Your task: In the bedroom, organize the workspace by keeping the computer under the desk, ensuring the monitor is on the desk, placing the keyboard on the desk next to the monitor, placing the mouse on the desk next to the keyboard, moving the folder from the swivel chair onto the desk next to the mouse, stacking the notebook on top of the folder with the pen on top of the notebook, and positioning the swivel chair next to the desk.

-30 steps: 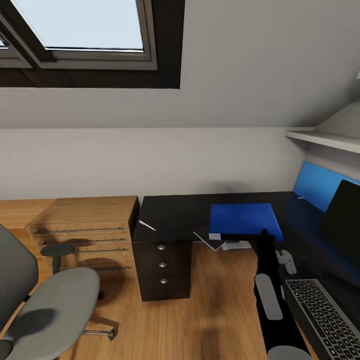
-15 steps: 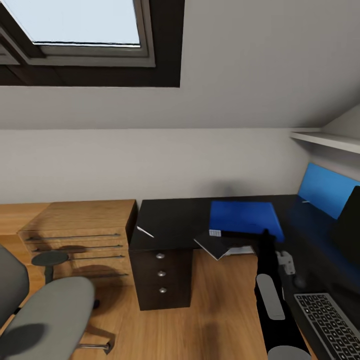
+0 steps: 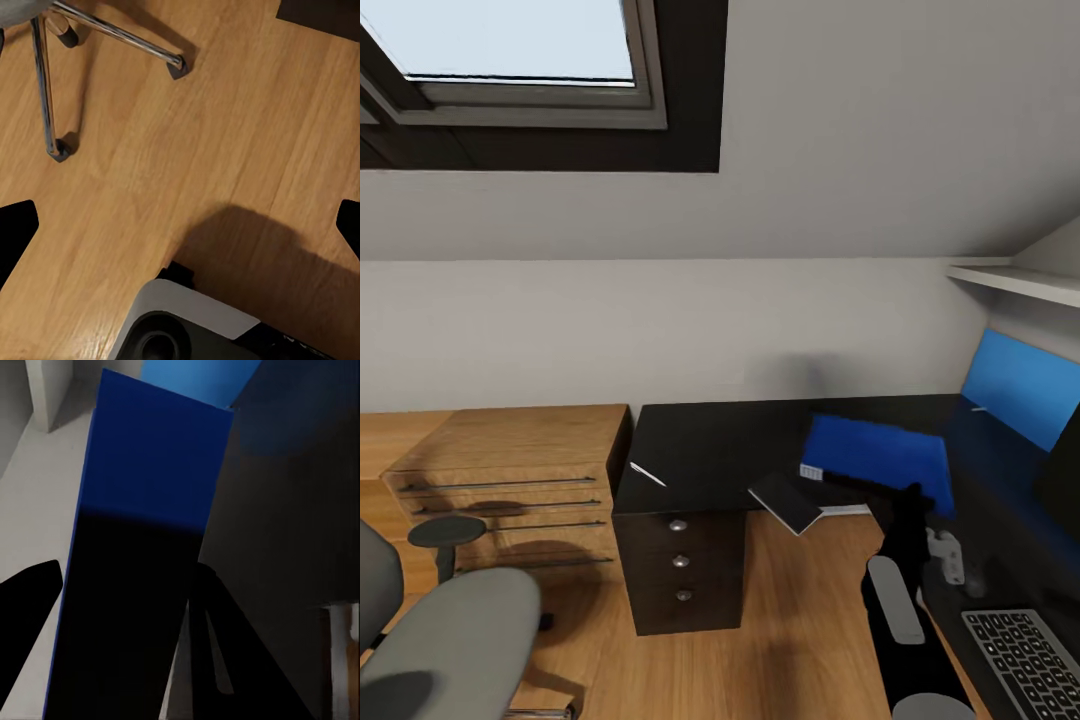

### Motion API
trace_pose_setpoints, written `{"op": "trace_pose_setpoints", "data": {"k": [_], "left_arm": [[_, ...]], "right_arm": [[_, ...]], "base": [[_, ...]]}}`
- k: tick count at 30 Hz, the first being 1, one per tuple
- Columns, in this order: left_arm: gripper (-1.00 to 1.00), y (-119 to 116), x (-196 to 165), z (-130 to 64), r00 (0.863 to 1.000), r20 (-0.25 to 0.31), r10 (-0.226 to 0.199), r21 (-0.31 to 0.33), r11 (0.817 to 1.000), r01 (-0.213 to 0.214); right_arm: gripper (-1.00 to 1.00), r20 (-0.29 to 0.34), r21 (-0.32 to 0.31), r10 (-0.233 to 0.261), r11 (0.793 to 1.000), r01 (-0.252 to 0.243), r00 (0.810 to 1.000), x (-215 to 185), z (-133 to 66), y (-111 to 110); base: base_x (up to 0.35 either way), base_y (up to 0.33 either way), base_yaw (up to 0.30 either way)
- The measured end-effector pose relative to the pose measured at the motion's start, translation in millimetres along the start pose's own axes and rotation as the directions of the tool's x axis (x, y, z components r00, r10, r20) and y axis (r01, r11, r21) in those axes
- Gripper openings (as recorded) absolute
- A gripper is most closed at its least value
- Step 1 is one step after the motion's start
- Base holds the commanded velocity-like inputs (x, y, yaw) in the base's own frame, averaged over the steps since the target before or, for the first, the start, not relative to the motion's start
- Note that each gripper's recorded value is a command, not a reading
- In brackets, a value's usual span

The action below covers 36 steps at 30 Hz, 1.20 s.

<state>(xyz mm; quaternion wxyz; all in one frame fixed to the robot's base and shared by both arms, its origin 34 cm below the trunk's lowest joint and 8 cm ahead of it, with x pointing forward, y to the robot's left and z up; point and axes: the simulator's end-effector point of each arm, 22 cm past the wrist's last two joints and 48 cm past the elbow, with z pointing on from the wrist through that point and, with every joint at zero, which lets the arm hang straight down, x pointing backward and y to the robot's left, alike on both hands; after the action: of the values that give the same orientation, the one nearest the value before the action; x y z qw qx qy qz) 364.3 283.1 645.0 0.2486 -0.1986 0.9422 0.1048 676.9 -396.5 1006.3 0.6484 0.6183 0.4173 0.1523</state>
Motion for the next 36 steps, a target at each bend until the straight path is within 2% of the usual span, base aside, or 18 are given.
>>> {"op": "trace_pose_setpoints", "data": {"k": [4,8,10,11,14,18,20,22,25,27,29,32,36], "left_arm": [[1.00,0.0,0.0,0.0,1.000,0.000,0.000,0.000,1.000,0.000],[1.00,-0.6,0.1,-0.2,1.000,0.000,-0.001,0.001,1.000,0.001],[1.00,-0.9,0.2,-0.2,1.000,0.000,-0.001,0.001,1.000,0.001],[1.00,-1.7,-1.0,-0.3,1.000,0.002,-0.001,0.003,1.000,0.001],[1.00,-6.4,-8.2,-1.0,1.000,0.017,-0.006,0.012,1.000,0.006],[1.00,-35.1,-53.5,-8.4,0.994,0.100,-0.034,0.073,0.997,0.026],[1.00,-57.9,-65.5,-16.0,0.994,0.109,-0.014,0.117,0.993,0.001],[1.00,-87.7,-75.2,-28.2,0.996,0.083,0.025,0.173,0.984,-0.039],[1.00,-111.6,-93.1,-43.9,0.997,0.056,0.061,0.222,0.972,-0.072],[1.00,-129.7,-117.9,-62.9,0.995,0.050,0.081,0.267,0.959,-0.091],[1.00,-138.1,-129.6,-73.5,0.996,0.047,0.082,0.292,0.952,-0.092],[1.00,-166.2,-158.8,-111.6,0.998,0.020,0.052,0.392,0.918,-0.056],[1.00,-178.8,-163.9,-129.2,0.999,-0.014,0.042,0.443,0.896,-0.032]], "right_arm": [[-1.00,0.069,0.076,0.041,0.996,-0.046,0.997,-13.4,-1.7,-18.1],[-1.00,0.087,0.104,0.047,0.993,-0.056,0.995,-15.2,-3.2,-27.4],[-1.00,0.090,0.113,0.043,0.992,-0.053,0.995,-14.8,-3.8,-31.4],[-1.00,0.085,0.136,0.030,0.990,-0.041,0.996,-11.2,-5.0,-42.3],[-1.00,0.085,0.136,0.011,0.990,-0.023,0.996,-12.9,-2.7,-45.4],[-1.00,0.091,0.134,-0.019,0.991,0.007,0.996,-22.0,8.1,-49.0],[-1.00,0.088,0.137,-0.034,0.990,0.022,0.996,-23.1,14.6,-50.8],[-1.00,0.080,0.148,-0.050,0.988,0.038,0.996,-19.6,23.3,-52.2],[-1.00,0.072,0.159,-0.066,0.986,0.054,0.995,-16.8,33.1,-52.6],[-1.00,0.074,0.164,-0.083,0.984,0.070,0.994,-21.2,42.3,-53.7],[-1.00,0.078,0.164,-0.090,0.983,0.076,0.993,-24.8,46.2,-54.0],[-1.00,0.086,0.159,-0.097,0.984,0.082,0.992,-30.5,51.6,-52.5],[-1.00,0.085,0.161,-0.095,0.984,0.080,0.992,-29.4,51.4,-53.1]], "base": [[0.002,0.000,0.000],[0.000,0.000,0.000],[0.000,0.000,0.000],[0.000,0.000,0.000],[0.000,0.000,0.000],[0.000,0.000,0.000],[0.000,0.000,0.000],[0.000,0.000,0.000],[0.000,0.000,0.000],[0.000,0.000,0.000],[0.000,0.000,0.000],[0.000,0.000,0.000],[0.000,0.000,0.000]]}}
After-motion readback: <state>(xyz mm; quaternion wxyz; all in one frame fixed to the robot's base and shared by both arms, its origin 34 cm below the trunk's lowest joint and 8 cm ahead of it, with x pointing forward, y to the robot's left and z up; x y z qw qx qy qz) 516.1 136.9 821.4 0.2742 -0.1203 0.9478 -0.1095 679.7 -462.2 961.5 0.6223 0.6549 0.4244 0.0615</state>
